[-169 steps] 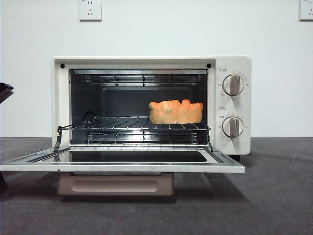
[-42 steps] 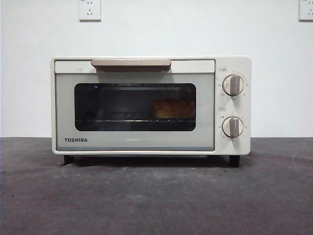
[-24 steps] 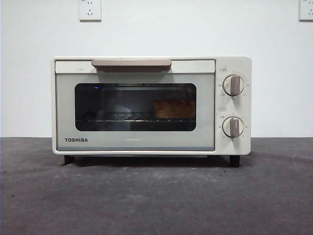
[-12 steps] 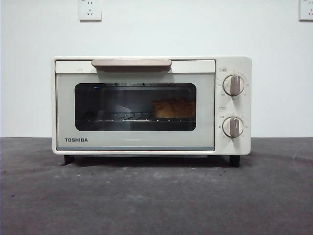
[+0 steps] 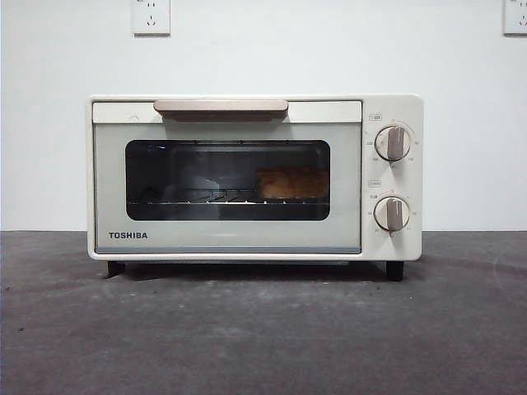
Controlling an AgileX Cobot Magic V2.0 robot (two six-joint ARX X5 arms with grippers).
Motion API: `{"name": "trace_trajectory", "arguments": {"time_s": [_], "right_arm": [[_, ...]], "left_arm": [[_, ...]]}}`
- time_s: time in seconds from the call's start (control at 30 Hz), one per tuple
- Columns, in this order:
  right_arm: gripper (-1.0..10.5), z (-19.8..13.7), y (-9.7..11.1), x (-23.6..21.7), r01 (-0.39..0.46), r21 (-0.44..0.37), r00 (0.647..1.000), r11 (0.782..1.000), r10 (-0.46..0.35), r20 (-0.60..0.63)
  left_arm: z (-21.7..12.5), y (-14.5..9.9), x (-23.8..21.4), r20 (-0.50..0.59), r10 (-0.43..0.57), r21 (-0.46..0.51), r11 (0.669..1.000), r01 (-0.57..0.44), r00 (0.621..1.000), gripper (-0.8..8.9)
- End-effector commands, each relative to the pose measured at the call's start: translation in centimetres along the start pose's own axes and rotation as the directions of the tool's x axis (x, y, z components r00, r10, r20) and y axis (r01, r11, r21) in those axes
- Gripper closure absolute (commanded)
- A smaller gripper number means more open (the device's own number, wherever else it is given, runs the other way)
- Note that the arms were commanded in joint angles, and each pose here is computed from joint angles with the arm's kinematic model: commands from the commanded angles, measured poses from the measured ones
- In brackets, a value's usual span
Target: The left arm flap open the oven, the right arm pick bread and place it into oven, the left arm flap close the oven
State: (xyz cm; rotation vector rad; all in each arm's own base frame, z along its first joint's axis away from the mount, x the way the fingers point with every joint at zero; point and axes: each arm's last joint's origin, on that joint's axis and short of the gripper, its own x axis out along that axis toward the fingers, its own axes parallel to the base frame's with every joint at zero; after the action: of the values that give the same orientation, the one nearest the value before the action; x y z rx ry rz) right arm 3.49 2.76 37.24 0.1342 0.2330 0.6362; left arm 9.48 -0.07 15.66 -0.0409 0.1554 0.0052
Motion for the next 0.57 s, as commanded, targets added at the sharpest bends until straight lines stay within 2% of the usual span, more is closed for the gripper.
{"name": "trace_trajectory", "arguments": {"time_s": [0.03, 0.17, 0.23, 0.33, 0.47, 0.57], "right_arm": [[9.3, 0.4, -0.1, -0.1, 0.045, 0.003, 0.998, 0.999, -0.045, 0.034], [9.3, 0.1, -1.0, 1.4, 0.157, 0.033, 0.974, 0.987, -0.16, 0.16], [9.3, -0.6, -1.8, 2.3, 0.212, 0.038, 0.946, 0.977, -0.214, 0.242], [9.3, -3.0, -3.3, 3.9, 0.307, 0.003, 0.901, 0.952, -0.291, 0.322], [9.3, -7.7, -6.0, 5.6, 0.443, 0.007, 0.845, 0.896, -0.421, 0.33], [9.3, -10.7, -7.5, 6.2, 0.511, 0.023, 0.822, 0.859, -0.496, 0.278]], "left_arm": [[-0.7, 0.0, 0.2, -0.023, 0.005, 0.001, 1.0, -0.005, 1.0, 8.05], [-0.7, 0.0, 0.2, -0.023, 0.005, 0.001, 1.0, -0.005, 1.0, 8.05], [-0.7, 0.0, 0.2, -0.023, 0.005, 0.001, 1.0, -0.005, 1.0, 8.05], [-0.7, 0.0, 0.2, -0.023, 0.005, 0.001, 1.0, -0.005, 1.0, 8.05], [-0.7, 0.0, 0.2, -0.023, 0.005, 0.001, 1.0, -0.005, 1.0, 8.05], [-0.7, 0.0, 0.2, -0.023, 0.005, 0.001, 1.0, -0.005, 1.0, 8.05]]}}
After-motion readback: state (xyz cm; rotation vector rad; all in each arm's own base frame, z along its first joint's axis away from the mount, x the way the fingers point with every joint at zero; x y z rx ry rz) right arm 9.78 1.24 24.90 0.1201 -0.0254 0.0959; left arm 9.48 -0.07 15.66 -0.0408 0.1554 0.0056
